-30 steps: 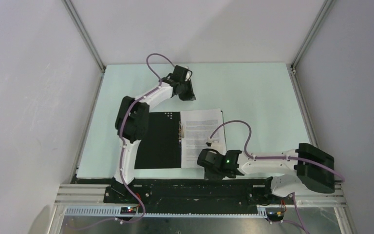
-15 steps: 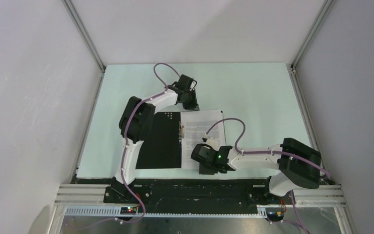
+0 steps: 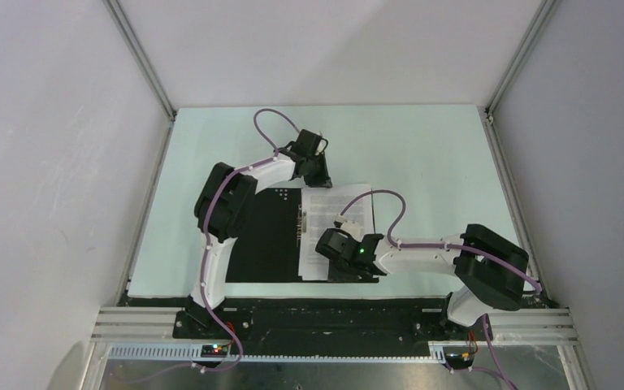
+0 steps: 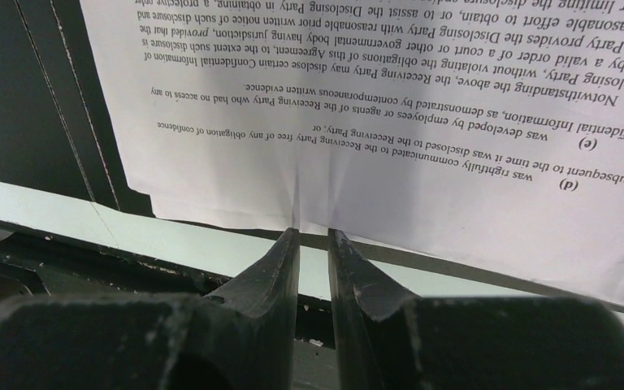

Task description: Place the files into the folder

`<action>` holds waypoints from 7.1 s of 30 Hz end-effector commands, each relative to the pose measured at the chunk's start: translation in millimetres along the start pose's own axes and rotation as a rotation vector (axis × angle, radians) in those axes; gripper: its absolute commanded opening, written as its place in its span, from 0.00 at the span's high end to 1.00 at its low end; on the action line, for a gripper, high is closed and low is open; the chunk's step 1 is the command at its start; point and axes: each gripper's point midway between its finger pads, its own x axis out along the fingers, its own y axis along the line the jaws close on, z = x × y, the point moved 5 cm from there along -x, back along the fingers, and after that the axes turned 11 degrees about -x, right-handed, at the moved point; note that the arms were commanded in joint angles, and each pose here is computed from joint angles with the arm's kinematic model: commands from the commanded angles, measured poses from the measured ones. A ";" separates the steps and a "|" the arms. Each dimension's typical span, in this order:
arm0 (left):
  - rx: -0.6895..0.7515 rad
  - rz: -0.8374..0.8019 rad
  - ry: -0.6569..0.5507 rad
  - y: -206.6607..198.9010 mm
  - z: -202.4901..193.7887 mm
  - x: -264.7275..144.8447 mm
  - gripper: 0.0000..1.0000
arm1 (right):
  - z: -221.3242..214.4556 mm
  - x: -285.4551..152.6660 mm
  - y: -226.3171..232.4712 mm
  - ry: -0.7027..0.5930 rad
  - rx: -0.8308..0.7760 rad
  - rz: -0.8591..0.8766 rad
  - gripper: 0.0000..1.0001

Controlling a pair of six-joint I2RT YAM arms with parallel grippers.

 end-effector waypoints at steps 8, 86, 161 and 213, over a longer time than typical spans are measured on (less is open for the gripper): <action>0.022 0.021 0.019 -7.9 0.2 -23.1 0.83 | 2.6 -12.4 -1.7 -0.046 -0.044 -0.033 0.70; -0.452 0.338 -0.084 162.9 -148.3 -149.0 1.00 | 32.1 -43.0 -94.0 -0.186 0.113 0.053 0.01; -0.677 0.275 -0.150 211.6 -141.1 -181.3 1.00 | 141.5 47.3 68.3 -0.103 -0.173 -0.124 0.82; -0.581 0.186 -0.189 190.6 -112.9 -192.2 1.00 | 168.7 25.3 74.5 -0.150 -0.132 -0.006 0.56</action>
